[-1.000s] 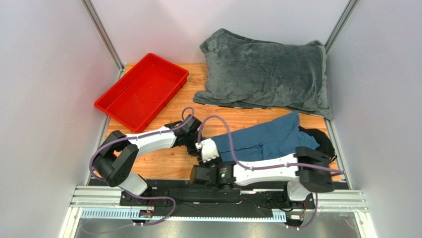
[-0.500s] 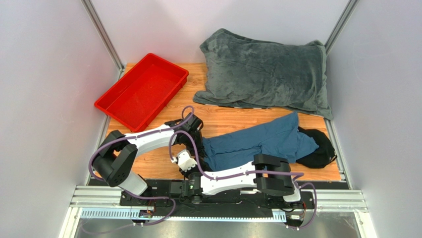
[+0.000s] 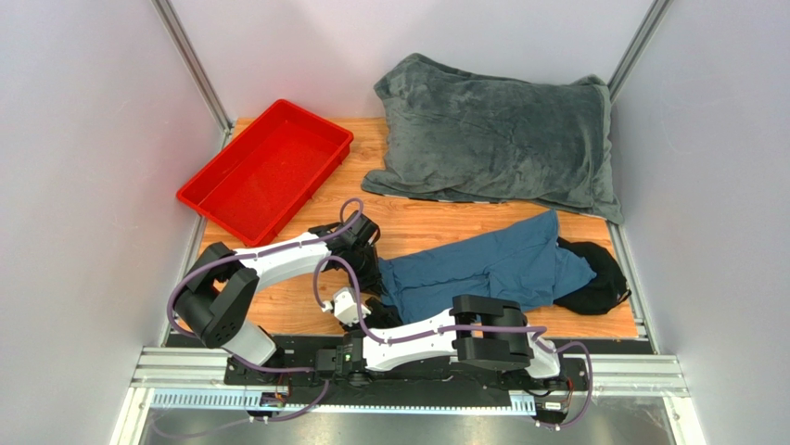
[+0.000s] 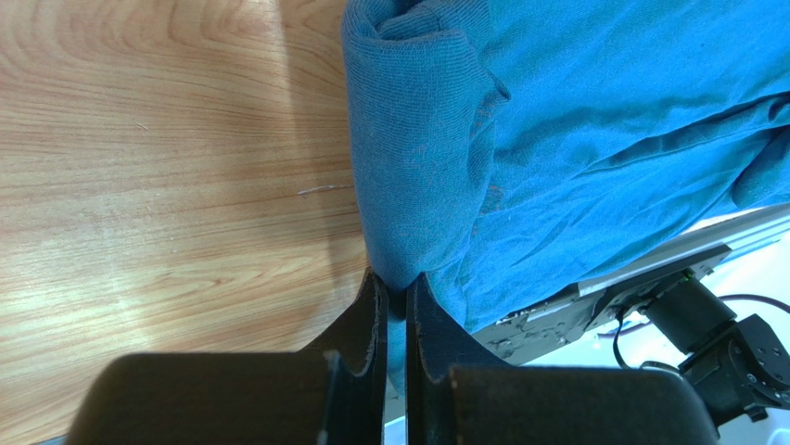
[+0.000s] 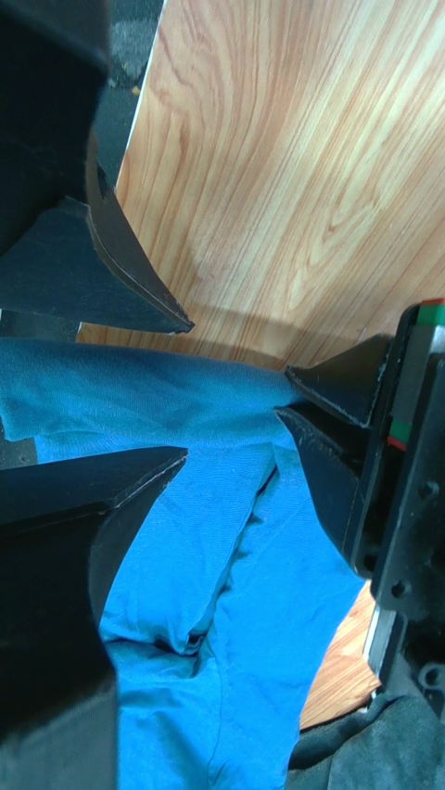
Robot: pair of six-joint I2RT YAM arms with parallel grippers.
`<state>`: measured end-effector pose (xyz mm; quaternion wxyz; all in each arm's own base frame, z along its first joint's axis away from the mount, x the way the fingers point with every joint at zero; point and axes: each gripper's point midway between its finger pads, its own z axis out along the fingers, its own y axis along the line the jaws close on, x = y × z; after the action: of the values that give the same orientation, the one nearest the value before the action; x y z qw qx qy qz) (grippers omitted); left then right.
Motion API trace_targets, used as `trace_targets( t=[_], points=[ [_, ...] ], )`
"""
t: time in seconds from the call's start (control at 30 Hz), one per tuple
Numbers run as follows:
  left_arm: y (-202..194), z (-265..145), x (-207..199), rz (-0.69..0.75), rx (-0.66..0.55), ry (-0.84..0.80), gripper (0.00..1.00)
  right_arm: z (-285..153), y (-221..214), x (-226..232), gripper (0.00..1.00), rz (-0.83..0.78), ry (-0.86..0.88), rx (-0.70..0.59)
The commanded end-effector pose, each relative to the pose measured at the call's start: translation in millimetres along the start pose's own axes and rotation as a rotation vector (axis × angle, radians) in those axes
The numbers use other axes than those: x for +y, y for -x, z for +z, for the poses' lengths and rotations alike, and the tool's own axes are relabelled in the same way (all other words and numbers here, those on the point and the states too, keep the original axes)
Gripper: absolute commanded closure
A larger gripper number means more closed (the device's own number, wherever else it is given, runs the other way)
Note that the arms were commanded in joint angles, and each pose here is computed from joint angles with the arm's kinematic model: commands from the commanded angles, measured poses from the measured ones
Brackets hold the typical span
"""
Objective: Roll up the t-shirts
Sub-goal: Roll the T-shirt to the center of the board.
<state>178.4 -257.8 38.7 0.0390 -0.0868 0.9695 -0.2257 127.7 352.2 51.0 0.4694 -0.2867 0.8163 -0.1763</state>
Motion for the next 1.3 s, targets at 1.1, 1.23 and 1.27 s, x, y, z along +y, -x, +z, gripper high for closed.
trace_targets(
  t=[1.1, 1.23, 1.27],
  points=[
    [3, -1, -9, 0.040, 0.007, -0.007, 1.00, 13, -31, -1, 0.69, 0.087, 0.034, 0.027],
    [7, -5, -15, 0.069, -0.013, -0.022, 0.92, 9, -26, 3, 0.73, 0.182, 0.122, 0.024],
    [9, -6, -16, 0.071, -0.016, -0.024, 0.91, 12, -33, 0, 0.73, 0.172, 0.130, 0.033]
  ],
)
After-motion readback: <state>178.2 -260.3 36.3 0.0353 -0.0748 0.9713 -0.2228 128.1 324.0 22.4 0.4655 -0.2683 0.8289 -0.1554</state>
